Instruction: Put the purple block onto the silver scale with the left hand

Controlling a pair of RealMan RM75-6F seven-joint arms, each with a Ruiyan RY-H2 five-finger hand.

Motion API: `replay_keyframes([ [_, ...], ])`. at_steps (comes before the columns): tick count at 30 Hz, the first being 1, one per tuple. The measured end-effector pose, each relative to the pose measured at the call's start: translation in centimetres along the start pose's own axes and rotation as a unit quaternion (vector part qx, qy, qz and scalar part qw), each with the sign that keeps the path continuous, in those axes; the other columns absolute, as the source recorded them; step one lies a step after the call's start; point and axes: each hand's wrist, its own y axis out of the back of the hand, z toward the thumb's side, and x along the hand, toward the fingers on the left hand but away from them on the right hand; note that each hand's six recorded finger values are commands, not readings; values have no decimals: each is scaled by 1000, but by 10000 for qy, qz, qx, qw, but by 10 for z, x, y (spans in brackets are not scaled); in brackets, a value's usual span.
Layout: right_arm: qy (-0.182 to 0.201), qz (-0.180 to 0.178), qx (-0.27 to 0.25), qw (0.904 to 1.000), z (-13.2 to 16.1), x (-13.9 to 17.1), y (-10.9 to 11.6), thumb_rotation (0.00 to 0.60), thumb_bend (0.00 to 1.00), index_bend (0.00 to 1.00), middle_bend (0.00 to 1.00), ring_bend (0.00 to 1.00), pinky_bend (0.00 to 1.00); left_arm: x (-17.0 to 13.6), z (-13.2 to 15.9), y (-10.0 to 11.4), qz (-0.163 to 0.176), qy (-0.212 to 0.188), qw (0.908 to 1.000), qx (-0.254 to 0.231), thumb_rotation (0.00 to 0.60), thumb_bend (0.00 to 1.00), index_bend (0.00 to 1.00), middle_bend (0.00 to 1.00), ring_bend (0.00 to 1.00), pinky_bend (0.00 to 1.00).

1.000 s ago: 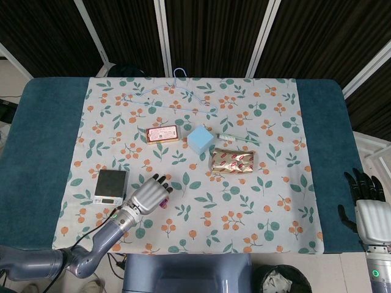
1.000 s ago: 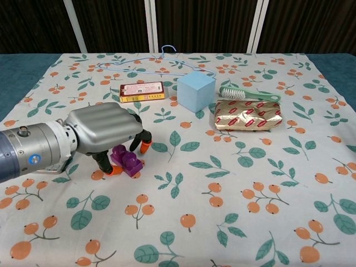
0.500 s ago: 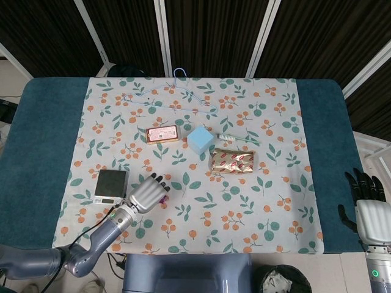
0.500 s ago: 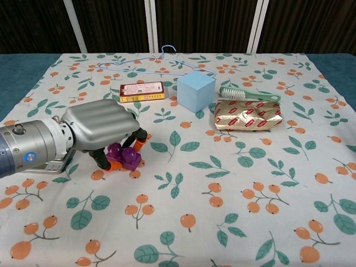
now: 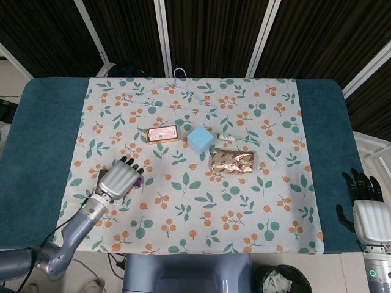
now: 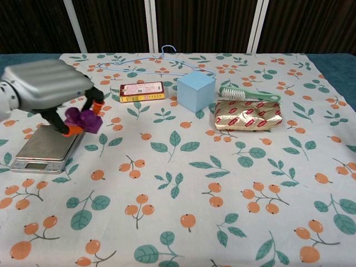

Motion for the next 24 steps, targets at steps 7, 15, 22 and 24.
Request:
replay_keyframes([
  [7,62,52,49,10000,6,1,-3,600,481,72,34,25,0,-25,-42,-21,-205,415,9981,-410,600,271,469,498,290,358],
  [15,41,83,77,9999,5,0,-5,600,481,73,34,25,0,-36,-71,-49,-416,618,9953,-618,600,271,465,487,290,359],
  [22,22,87,73,9999,3,0,-5,600,481,72,34,25,0,-28,-65,-64,-499,549,9945,-745,600,268,443,442,263,353],
  [24,11,93,71,9999,3,0,-5,600,481,73,34,25,0,-26,-62,-65,-495,523,9945,-764,600,264,430,425,254,351],
])
